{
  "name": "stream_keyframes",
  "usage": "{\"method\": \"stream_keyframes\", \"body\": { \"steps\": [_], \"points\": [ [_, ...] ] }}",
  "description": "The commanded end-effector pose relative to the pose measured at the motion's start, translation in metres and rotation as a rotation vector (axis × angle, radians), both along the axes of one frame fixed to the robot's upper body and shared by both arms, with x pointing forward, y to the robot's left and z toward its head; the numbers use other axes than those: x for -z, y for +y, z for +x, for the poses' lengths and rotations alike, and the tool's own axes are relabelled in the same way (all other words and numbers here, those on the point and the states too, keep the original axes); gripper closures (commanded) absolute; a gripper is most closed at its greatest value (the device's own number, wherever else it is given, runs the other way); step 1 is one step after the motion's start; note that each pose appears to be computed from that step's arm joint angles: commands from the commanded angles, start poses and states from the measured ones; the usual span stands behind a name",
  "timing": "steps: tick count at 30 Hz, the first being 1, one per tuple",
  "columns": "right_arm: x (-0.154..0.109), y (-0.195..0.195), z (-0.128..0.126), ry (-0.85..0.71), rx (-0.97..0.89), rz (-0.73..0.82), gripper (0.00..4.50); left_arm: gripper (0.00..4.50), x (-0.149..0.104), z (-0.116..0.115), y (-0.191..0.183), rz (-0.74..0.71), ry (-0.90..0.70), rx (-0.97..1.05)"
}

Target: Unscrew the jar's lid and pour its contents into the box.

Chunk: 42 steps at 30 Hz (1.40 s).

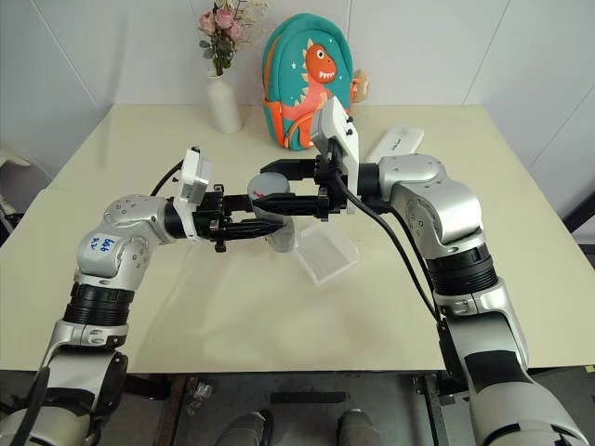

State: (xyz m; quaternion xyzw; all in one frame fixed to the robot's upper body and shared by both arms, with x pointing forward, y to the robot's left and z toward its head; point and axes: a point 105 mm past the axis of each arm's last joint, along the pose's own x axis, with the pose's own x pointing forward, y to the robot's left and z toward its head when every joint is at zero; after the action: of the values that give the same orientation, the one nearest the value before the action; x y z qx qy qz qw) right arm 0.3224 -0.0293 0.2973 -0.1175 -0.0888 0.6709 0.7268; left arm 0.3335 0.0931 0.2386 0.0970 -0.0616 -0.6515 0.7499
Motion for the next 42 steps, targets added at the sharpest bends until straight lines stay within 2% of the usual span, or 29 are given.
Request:
{"method": "stream_keyframes", "body": {
  "steps": [1,15,29,42],
  "points": [
    [-0.064,-0.022,-0.010,-0.209,0.057,0.176,1.95,2.62,0.038,-0.009,-0.004,0.128,0.119,0.099],
    [-0.074,-0.026,-0.007,-0.234,0.074,0.197,1.95,2.62,0.047,-0.011,-0.005,0.161,0.138,0.125],
    [-0.095,-0.031,-0.001,-0.251,0.102,0.281,1.95,2.62,0.049,-0.013,-0.006,0.167,0.127,0.127],
    [-0.094,-0.032,-0.007,-0.279,0.063,0.262,1.95,2.62,0.051,-0.014,-0.005,0.185,0.143,0.150]
  ]
}}
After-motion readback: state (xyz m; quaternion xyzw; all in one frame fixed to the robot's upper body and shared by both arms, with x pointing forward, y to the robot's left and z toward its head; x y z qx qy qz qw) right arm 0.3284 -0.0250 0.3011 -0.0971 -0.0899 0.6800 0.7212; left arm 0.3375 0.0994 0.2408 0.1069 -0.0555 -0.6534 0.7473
